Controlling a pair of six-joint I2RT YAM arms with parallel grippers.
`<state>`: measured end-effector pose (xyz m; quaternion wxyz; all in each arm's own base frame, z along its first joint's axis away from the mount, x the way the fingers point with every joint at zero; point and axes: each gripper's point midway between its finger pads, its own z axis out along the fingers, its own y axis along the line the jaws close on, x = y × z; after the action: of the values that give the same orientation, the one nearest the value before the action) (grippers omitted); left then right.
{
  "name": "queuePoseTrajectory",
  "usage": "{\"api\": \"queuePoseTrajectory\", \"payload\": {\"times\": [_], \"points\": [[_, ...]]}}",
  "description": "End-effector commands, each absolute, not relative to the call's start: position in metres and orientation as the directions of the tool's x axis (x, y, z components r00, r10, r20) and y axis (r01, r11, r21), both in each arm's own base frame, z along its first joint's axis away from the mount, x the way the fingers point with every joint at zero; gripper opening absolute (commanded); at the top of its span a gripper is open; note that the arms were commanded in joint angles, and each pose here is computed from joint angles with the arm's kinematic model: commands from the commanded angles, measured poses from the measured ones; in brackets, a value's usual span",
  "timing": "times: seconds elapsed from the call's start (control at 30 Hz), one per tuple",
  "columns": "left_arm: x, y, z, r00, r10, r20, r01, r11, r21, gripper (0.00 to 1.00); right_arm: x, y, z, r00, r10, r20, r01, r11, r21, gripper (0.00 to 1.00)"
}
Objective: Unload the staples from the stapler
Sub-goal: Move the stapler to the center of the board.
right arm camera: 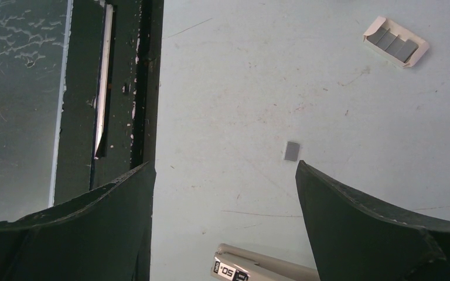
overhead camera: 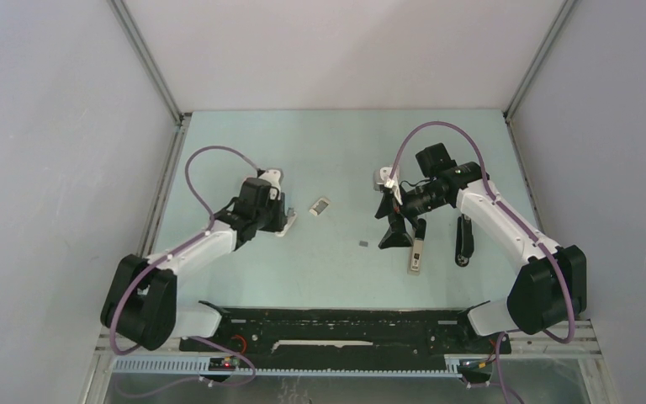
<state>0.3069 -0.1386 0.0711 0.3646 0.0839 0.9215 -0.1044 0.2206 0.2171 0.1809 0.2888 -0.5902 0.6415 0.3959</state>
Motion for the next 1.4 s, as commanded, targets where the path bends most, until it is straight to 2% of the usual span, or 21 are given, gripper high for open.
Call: {"api": "queuePoseTrajectory", "payload": {"times": [0.0, 0.3, 0.43, 0.83, 1.1, 1.37], "points": [[0.298, -0.154, 0.087, -0.685, -0.005, -0.729, 0.225, 0.950, -0.218, 0.00, 0.216, 0.217, 0.192, -0.108, -0.501, -0.859, -0.990, -0.027, 0.140, 1.00], [0.265, -0.177, 0.076, -0.705, -0.004, -0.709, 0.252, 0.933, -0.257, 0.00, 0.216, 0.217, 0.192, -0.104, -0.502, -0.859, -0.990, -0.029, 0.136, 1.00], [0.249, -0.192, 0.072, -0.707, 0.051, -0.705, 0.318, 0.914, -0.253, 0.00, 0.216, 0.217, 0.193, -0.101, -0.501, -0.860, -0.991, -0.030, 0.134, 1.00], [0.229, -0.249, 0.068, -0.603, 0.278, -0.748, 0.531, 0.840, -0.116, 0.00, 0.217, 0.216, 0.193, -0.100, -0.503, -0.859, -0.991, -0.027, 0.131, 1.00], [0.228, -0.267, 0.047, -0.586, 0.405, -0.702, 0.575, 0.818, -0.008, 0.00, 0.218, 0.213, 0.192, -0.108, -0.502, -0.858, -0.990, -0.021, 0.136, 1.00], [0.223, -0.271, 0.040, -0.597, 0.435, -0.674, 0.578, 0.816, 0.014, 0.33, 0.218, 0.212, 0.190, -0.108, -0.505, -0.856, -0.990, -0.020, 0.137, 1.00]]}}
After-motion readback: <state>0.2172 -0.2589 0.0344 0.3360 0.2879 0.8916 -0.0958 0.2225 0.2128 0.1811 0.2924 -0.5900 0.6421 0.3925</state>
